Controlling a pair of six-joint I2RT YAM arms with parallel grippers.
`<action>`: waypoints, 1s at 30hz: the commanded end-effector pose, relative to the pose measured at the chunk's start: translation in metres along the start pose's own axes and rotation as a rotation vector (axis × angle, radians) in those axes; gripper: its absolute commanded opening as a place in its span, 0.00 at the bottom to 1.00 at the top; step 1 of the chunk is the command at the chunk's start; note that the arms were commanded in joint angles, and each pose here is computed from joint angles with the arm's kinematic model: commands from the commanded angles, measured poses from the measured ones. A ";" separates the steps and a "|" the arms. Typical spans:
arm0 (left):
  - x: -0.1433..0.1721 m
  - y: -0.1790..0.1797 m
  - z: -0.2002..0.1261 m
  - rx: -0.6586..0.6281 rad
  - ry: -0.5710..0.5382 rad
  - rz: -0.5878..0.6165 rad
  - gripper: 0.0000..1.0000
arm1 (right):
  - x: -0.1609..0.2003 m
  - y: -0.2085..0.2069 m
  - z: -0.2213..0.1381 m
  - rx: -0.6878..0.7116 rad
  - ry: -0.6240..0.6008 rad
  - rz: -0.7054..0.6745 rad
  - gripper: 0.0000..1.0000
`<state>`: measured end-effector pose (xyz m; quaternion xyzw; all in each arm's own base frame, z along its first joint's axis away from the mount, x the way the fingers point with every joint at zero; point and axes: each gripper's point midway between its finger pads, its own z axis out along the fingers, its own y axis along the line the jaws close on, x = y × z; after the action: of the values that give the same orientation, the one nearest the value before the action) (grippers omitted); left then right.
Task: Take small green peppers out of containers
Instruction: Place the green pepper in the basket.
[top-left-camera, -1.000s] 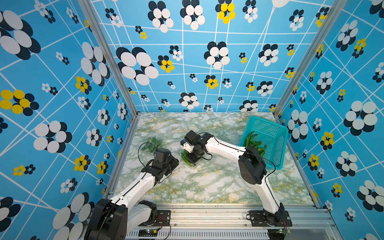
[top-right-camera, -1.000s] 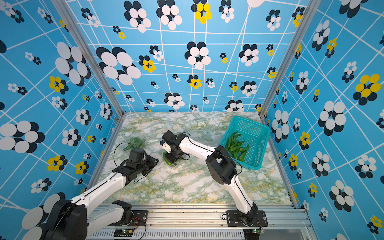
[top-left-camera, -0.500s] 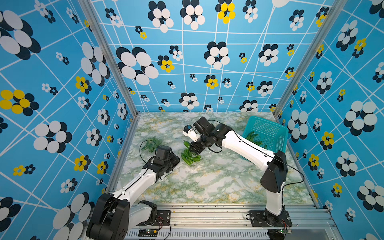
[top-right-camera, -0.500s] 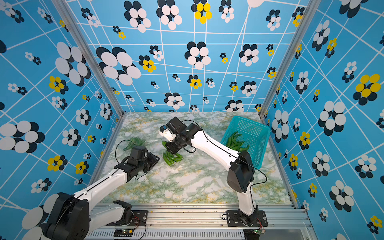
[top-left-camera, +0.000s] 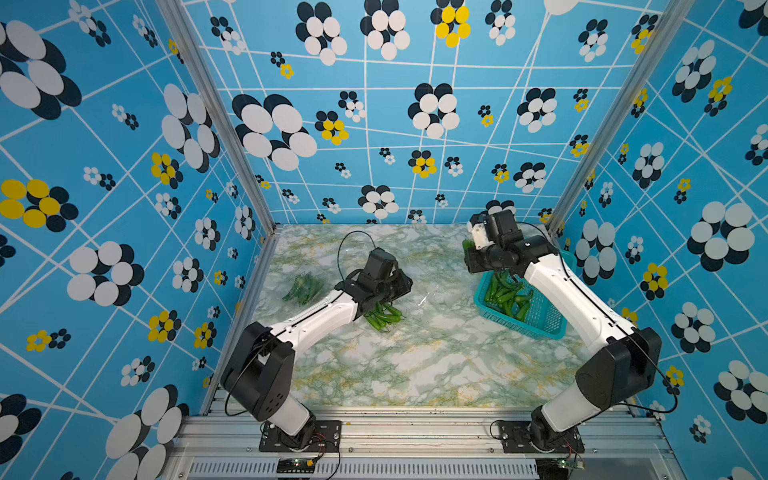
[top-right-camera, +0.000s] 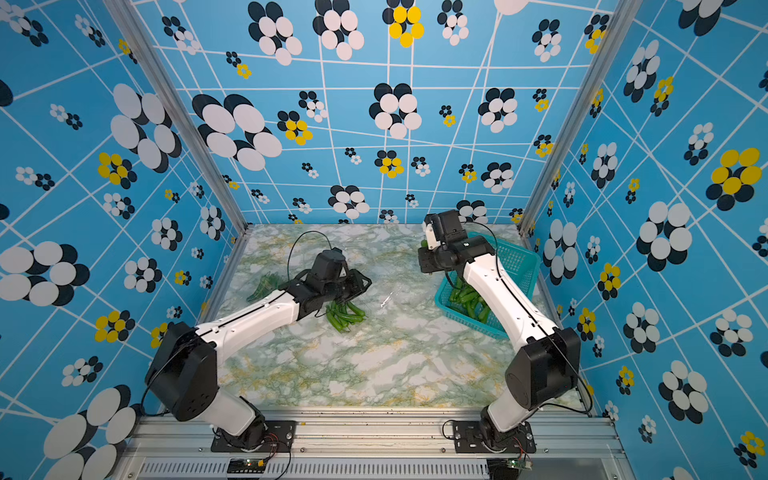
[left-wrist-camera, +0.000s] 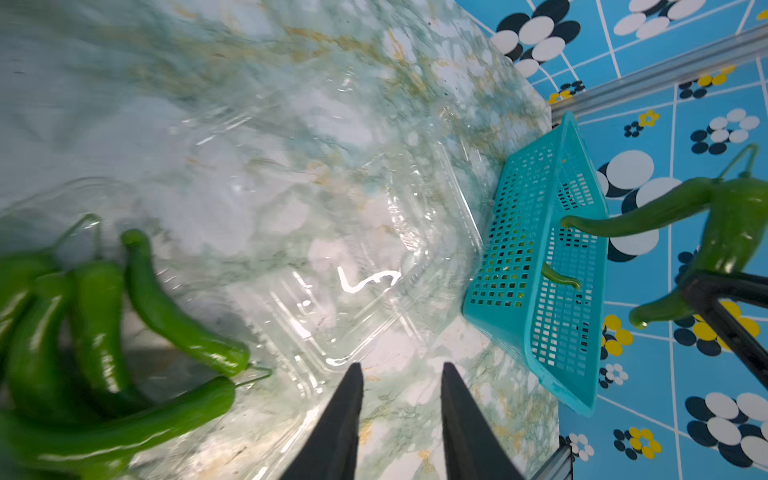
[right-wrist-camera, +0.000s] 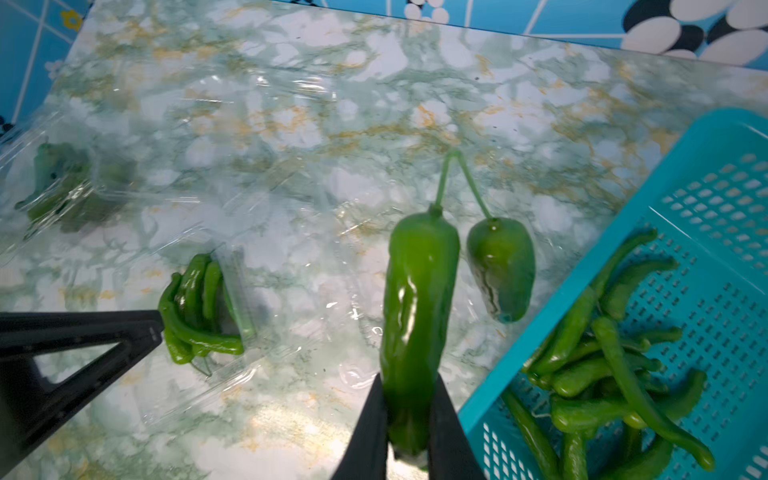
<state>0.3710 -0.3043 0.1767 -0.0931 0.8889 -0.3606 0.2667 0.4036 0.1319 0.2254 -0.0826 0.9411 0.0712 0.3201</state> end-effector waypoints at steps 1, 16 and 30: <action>0.020 -0.022 0.030 0.028 0.098 0.079 0.34 | 0.010 -0.043 0.009 0.095 -0.014 0.142 0.02; 0.054 -0.071 0.077 0.123 0.219 0.151 0.34 | 0.067 -0.090 0.064 0.206 0.163 0.249 0.40; 0.016 0.009 0.003 -0.052 0.036 0.096 0.34 | 0.040 0.002 0.027 -0.062 0.074 0.048 0.45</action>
<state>0.3595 -0.3363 0.1621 -0.0318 0.9009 -0.3583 0.2429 0.3963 0.0947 0.1513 -0.0025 0.9641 0.0679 0.2566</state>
